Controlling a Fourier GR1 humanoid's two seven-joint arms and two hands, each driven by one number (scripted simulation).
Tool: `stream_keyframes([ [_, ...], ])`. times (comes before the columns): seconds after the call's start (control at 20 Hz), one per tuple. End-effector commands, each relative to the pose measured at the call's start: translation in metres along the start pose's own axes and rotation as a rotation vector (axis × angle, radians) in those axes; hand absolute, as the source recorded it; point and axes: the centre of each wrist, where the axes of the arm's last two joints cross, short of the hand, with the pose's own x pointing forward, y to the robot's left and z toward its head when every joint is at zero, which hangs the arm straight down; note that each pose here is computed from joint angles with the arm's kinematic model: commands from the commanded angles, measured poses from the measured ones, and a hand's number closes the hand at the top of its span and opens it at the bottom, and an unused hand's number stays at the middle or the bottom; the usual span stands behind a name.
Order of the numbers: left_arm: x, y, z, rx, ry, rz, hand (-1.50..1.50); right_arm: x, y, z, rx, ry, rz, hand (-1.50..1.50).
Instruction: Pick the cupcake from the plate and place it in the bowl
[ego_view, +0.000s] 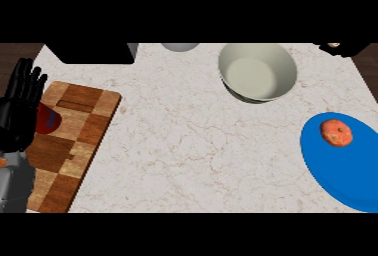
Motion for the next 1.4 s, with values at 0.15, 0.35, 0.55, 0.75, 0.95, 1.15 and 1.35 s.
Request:
stream_keyframes([
  [0.15, 0.007, -0.007, -0.011, -0.001, -0.011, 0.011, 0.00, 0.012, 0.083, -0.031, 0.010, 0.031, 0.043, 1.50],
  [0.35, -0.001, -0.010, -0.016, -0.014, -0.022, 0.005, 0.00, 0.008, 0.109, -0.041, 0.011, 0.121, 0.144, 1.50],
  [0.55, 0.011, -0.027, -0.010, -0.034, -0.025, 0.008, 0.00, -0.015, 0.129, -0.035, -0.029, 0.262, 0.001, -1.50],
  [0.75, 0.015, -0.015, -0.012, -0.036, -0.023, 0.015, 0.00, -0.014, 0.155, -0.041, -0.019, 0.256, -0.156, -1.50],
  [0.95, 0.008, -0.005, -0.005, -0.028, -0.027, 0.008, 0.00, -0.043, 0.173, -0.022, -0.109, 0.163, -0.328, -1.50],
  [1.15, 0.013, -0.021, -0.009, -0.023, -0.010, 0.011, 0.00, -0.023, 0.137, -0.033, -0.331, 0.118, -0.415, -1.50],
  [1.35, 0.011, -0.014, -0.019, -0.029, -0.024, 0.025, 0.00, -0.059, 0.112, -0.005, -0.476, 0.144, -0.443, -1.50],
])
